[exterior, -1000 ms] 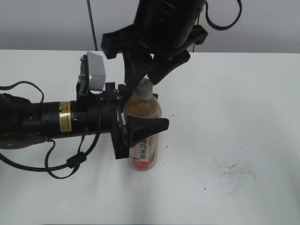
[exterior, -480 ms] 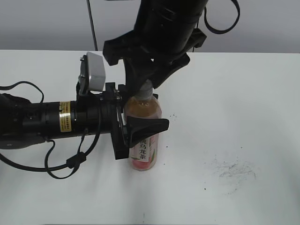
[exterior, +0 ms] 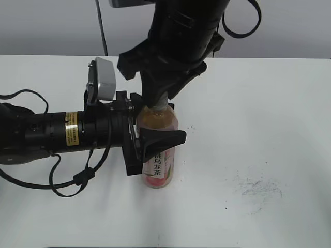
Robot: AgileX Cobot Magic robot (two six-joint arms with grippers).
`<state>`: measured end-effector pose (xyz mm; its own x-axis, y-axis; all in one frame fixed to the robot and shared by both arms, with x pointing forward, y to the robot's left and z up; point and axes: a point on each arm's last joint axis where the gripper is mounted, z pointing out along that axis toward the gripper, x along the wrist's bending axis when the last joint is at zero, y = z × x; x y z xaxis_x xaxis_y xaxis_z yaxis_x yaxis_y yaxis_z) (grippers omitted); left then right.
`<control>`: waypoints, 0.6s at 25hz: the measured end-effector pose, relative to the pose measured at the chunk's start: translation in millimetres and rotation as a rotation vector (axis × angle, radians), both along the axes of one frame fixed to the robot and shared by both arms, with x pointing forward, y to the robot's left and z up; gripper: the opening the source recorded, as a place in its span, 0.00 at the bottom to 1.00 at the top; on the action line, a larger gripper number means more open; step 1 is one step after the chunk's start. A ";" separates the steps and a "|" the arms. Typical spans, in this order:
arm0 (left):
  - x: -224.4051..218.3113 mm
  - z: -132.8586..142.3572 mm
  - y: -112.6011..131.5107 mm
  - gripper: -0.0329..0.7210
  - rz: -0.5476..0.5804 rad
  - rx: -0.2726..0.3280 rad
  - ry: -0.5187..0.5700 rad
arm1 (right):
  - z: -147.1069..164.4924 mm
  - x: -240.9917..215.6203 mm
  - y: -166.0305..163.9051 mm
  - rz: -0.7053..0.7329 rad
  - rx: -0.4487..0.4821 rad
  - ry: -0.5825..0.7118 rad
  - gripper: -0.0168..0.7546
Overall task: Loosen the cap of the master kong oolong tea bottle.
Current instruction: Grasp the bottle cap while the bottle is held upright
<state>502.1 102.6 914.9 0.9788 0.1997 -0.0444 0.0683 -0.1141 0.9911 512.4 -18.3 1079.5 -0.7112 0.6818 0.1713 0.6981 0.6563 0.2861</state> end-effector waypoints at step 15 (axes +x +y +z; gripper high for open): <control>-0.7 -0.1 -0.1 0.64 -0.009 0.002 -0.007 | 0.0 0.1 0.0 1.083 -0.096 -0.372 0.38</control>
<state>501.4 102.4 914.8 0.9808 0.1915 -0.0374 0.0606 -0.1166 0.9913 512.5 -18.3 1079.5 -0.9279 -0.3196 -0.1919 -0.3632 0.8909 0.2728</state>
